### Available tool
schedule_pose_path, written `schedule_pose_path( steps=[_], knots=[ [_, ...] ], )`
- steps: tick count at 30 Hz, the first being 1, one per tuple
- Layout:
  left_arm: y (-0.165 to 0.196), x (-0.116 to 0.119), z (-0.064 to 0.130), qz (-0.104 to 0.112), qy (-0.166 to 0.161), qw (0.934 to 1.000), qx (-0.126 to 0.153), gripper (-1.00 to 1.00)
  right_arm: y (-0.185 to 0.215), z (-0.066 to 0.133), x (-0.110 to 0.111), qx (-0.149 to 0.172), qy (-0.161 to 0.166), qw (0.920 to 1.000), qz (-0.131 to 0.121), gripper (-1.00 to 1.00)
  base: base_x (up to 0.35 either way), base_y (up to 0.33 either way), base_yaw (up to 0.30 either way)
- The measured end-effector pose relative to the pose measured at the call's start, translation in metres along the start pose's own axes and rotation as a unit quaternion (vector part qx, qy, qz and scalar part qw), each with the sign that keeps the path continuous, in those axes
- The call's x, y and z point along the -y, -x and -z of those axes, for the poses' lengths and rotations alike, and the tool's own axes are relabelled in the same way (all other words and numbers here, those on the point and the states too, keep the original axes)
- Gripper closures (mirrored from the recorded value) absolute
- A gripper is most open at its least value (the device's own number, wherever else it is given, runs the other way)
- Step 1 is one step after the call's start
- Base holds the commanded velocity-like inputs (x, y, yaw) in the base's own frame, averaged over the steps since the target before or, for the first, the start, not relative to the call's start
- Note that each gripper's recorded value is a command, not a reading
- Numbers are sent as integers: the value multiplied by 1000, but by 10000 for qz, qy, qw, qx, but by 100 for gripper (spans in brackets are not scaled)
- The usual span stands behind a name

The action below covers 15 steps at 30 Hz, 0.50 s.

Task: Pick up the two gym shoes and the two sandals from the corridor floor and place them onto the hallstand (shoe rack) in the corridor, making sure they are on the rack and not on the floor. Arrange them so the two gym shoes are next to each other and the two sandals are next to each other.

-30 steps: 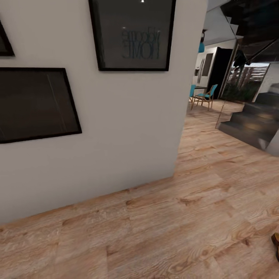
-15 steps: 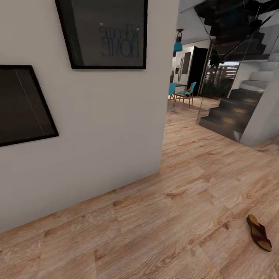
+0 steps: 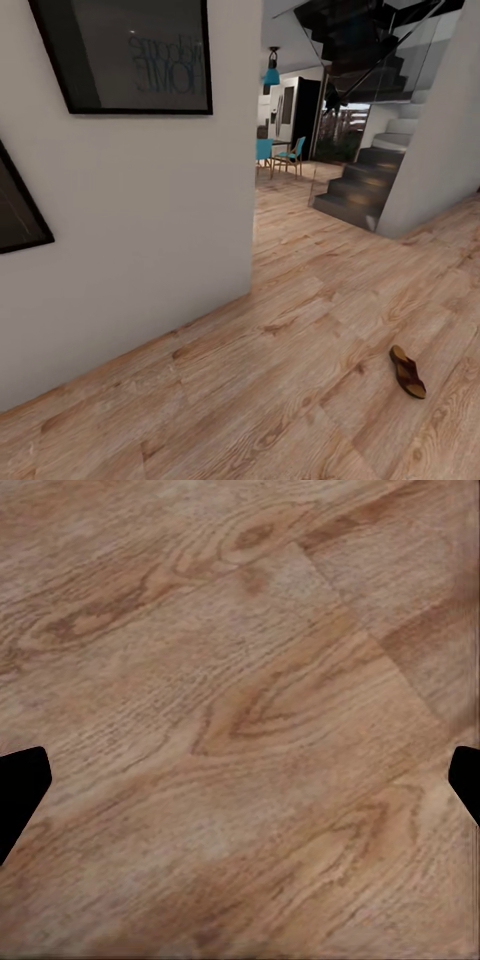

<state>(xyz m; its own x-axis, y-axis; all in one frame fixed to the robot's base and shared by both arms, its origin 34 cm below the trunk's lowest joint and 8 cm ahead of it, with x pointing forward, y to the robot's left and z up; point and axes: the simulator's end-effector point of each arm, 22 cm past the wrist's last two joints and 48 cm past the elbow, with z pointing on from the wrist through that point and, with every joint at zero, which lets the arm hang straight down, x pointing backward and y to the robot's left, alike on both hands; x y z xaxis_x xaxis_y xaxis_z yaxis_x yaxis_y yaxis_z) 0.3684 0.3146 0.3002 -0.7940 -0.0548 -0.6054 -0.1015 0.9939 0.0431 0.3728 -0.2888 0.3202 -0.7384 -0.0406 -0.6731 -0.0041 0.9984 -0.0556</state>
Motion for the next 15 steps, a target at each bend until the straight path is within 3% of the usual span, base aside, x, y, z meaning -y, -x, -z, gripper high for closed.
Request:
schedule_pose_path(
  steps=[15],
  knots=[
    [-5, -1, 0, -2, 6, 10000, -64, -100, -5, 0, 0, -60, 2, 10000, 2, -100, 0, 0, -271]
  ],
)
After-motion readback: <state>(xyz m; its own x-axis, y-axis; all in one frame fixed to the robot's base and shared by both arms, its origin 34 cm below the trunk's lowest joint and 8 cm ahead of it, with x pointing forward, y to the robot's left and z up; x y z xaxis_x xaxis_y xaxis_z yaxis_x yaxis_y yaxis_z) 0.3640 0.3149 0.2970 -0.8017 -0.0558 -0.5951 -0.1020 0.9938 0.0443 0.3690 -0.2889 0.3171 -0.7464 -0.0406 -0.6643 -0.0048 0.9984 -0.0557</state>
